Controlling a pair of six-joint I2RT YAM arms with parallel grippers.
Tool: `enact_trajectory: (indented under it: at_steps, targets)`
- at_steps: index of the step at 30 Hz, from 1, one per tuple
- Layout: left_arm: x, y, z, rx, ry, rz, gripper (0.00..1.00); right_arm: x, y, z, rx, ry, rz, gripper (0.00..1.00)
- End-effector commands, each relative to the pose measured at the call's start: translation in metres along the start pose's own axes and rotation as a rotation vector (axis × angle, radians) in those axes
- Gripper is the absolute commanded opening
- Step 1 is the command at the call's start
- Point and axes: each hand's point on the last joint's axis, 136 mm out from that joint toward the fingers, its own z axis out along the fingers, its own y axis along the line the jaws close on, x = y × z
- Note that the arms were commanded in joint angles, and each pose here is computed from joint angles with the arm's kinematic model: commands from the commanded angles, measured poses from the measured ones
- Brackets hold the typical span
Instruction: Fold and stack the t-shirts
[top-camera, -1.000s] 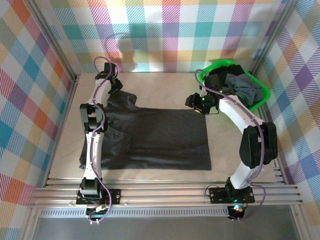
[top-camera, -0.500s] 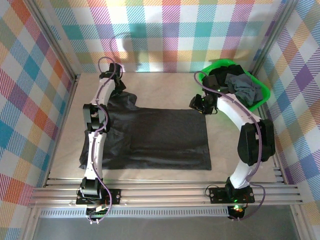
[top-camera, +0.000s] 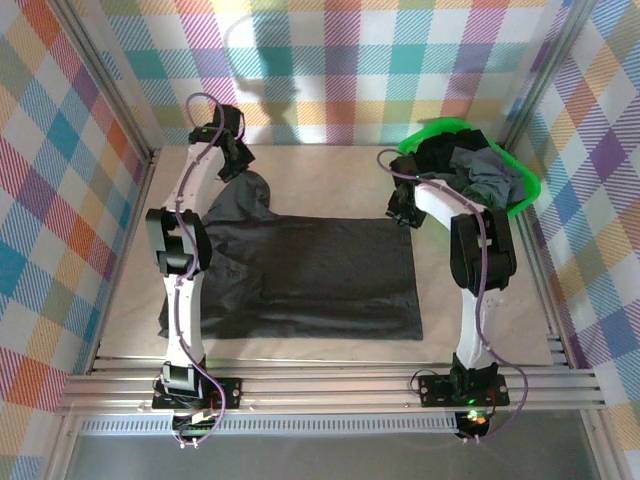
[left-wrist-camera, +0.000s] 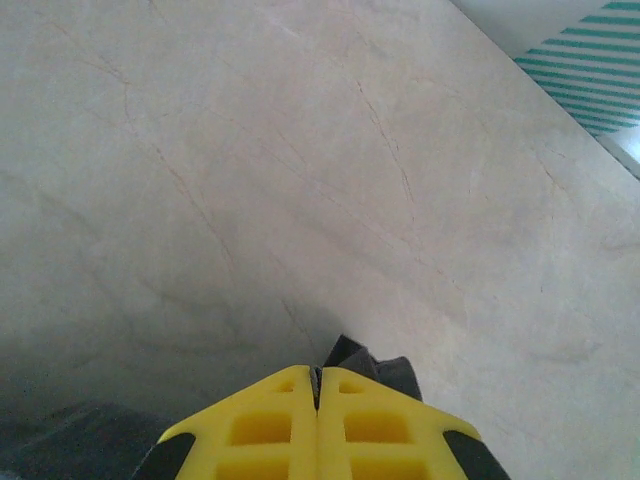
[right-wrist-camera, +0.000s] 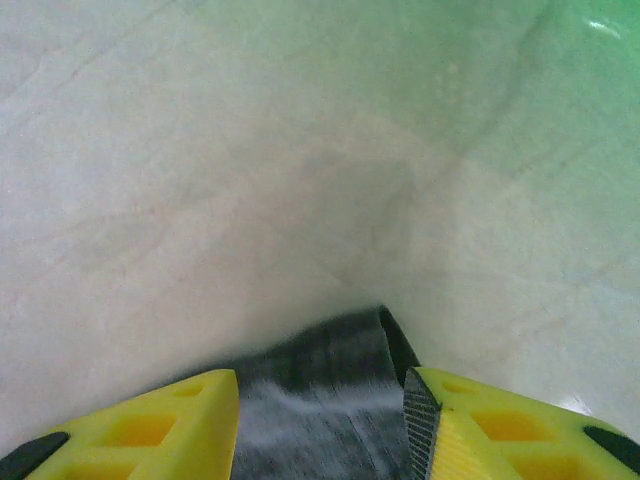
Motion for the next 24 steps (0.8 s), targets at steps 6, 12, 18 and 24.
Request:
enact_trajectory:
  at_steps: [6, 12, 18, 24]
  targets:
    - [-0.002, -0.007, -0.040, 0.068, -0.004, -0.011, 0.00, 0.000, -0.013, 0.018, 0.080, 0.033, 0.061, 0.45]
    - [-0.005, -0.009, -0.049, 0.075, -0.014, 0.008, 0.00, 0.011, -0.022, 0.025, 0.111, 0.054, 0.076, 0.31]
    - [-0.001, 0.000, -0.054, 0.040, -0.004, 0.020, 0.00, 0.002, -0.017, 0.019, 0.094, 0.033, 0.030, 0.04]
    - [0.011, 0.026, -0.088, -0.013, -0.024, -0.008, 0.00, -0.008, 0.002, -0.011, -0.020, -0.057, -0.091, 0.00]
